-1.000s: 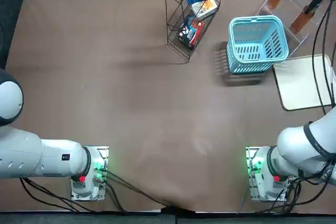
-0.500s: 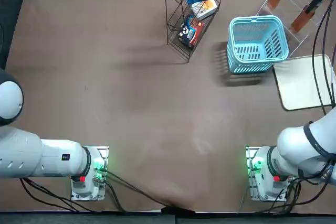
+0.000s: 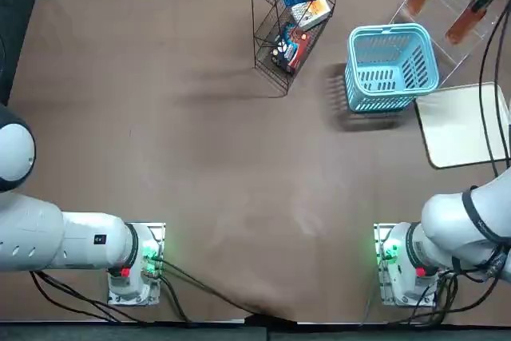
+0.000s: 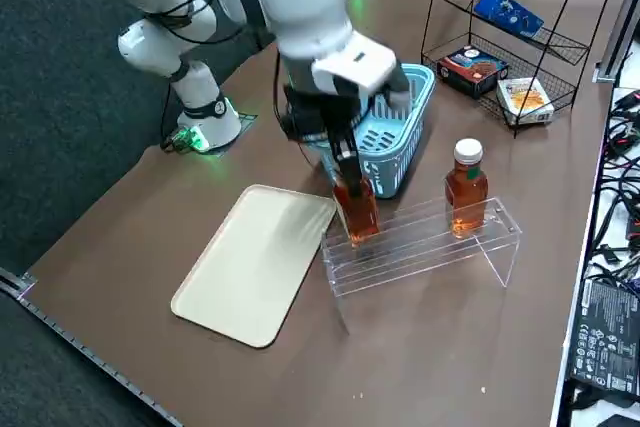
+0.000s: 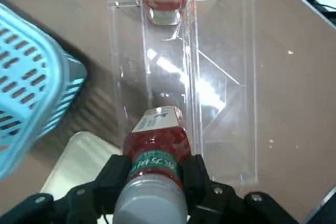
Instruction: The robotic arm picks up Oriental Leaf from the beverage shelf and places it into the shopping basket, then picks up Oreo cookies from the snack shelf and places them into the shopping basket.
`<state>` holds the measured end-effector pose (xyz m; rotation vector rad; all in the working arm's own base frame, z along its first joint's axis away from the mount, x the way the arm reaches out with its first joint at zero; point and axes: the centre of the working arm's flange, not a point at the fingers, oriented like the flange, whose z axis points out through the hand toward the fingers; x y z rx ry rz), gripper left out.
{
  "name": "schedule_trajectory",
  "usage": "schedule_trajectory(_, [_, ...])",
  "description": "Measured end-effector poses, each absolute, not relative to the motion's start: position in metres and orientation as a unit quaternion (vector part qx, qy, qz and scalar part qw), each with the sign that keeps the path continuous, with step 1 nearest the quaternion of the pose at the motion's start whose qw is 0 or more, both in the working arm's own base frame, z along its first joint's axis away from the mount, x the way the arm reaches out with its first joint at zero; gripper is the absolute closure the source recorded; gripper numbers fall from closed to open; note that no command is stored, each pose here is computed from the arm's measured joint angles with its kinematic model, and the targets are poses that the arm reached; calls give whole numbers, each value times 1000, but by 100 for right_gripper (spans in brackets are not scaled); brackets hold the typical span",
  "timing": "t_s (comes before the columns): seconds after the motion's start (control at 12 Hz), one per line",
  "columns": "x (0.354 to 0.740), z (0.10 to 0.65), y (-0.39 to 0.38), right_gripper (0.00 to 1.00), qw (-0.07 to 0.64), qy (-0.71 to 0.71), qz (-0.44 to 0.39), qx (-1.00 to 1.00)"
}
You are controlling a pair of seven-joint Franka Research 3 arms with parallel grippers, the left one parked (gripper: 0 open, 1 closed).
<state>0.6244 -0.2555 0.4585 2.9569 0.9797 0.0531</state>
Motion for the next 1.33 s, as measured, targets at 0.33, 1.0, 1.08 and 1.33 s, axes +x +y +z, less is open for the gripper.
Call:
schedule_trajectory(0.33, [596,550,-239,44,2,256,3,967])
schedule_trajectory(1.0, [581,592,-138,44,-11,128,-34,991])
schedule_trajectory(1.08, [580,587,-125,44,-11,112,-40,993])
schedule_trajectory(1.33, [577,574,-77,44,-8,69,-55,996])
